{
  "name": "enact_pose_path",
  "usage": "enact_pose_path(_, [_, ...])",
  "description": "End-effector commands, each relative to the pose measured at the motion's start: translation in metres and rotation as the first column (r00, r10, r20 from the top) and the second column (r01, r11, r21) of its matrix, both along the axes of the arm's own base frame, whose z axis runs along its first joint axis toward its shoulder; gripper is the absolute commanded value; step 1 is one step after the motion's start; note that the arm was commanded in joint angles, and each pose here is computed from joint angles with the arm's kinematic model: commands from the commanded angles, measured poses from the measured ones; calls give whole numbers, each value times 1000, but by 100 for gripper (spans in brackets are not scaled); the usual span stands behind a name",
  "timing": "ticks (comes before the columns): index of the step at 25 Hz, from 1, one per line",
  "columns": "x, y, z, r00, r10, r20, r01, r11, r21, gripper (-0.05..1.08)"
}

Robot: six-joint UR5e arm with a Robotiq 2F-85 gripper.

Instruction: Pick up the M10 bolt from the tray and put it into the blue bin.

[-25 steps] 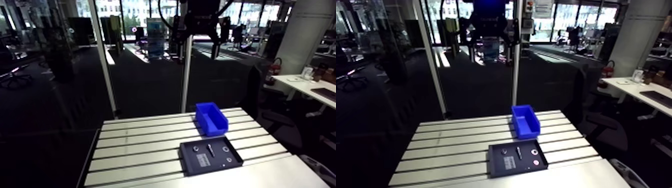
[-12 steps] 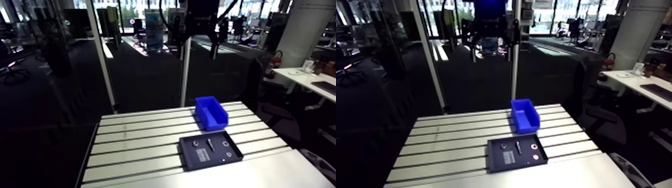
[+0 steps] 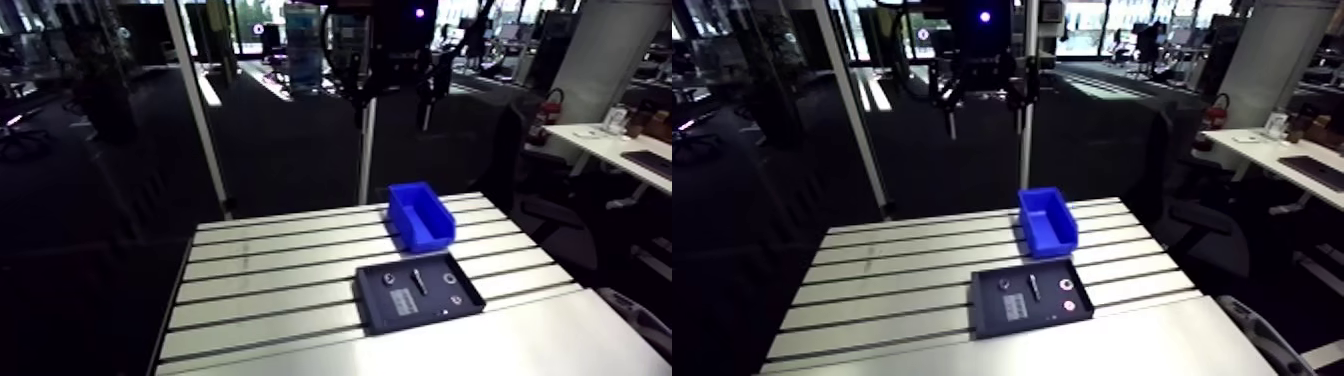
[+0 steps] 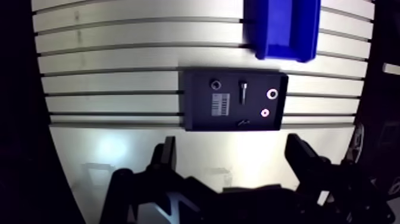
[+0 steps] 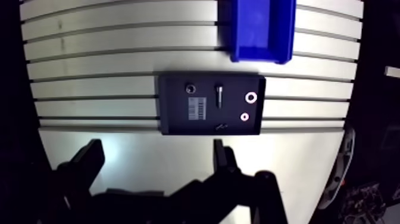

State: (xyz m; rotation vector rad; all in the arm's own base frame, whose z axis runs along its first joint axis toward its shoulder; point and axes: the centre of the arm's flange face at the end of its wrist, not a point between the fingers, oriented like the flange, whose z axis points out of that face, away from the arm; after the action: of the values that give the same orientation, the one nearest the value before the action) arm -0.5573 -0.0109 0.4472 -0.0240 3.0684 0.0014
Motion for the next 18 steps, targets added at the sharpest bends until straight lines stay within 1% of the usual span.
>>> enact_pose_path(1, [-3,7,-28,1000,-6,3,6,1000,12,1])
enact_pose_path(2, [-2,9,-31,1000,-11,-1,11,1000,23,1])
enact_pose_path(3, [-1,10,-35,1000,-11,1,11,999,30,1])
enact_pose_path(4, [0,12,-39,1000,-15,3,15,999,34,1])
enact_pose_path(5, [2,12,-45,1000,-13,11,13,999,35,1])
enact_pose_path(8, [5,24,-56,999,-33,16,33,999,36,1])
enact_pose_path(12, [9,30,-71,999,-36,34,35,999,29,1])
enact_pose_path(13, [9,33,-74,999,-27,29,26,999,29,1])
enact_pose_path(15, [10,48,-81,999,-35,10,35,999,32,1])
enact_pose_path(16, [13,58,-86,999,-43,8,42,999,32,1])
enact_pose_path(17, [15,65,-91,999,-47,12,47,998,30,1])
enact_pose_path(18, [18,69,-97,999,-47,22,47,999,23,1])
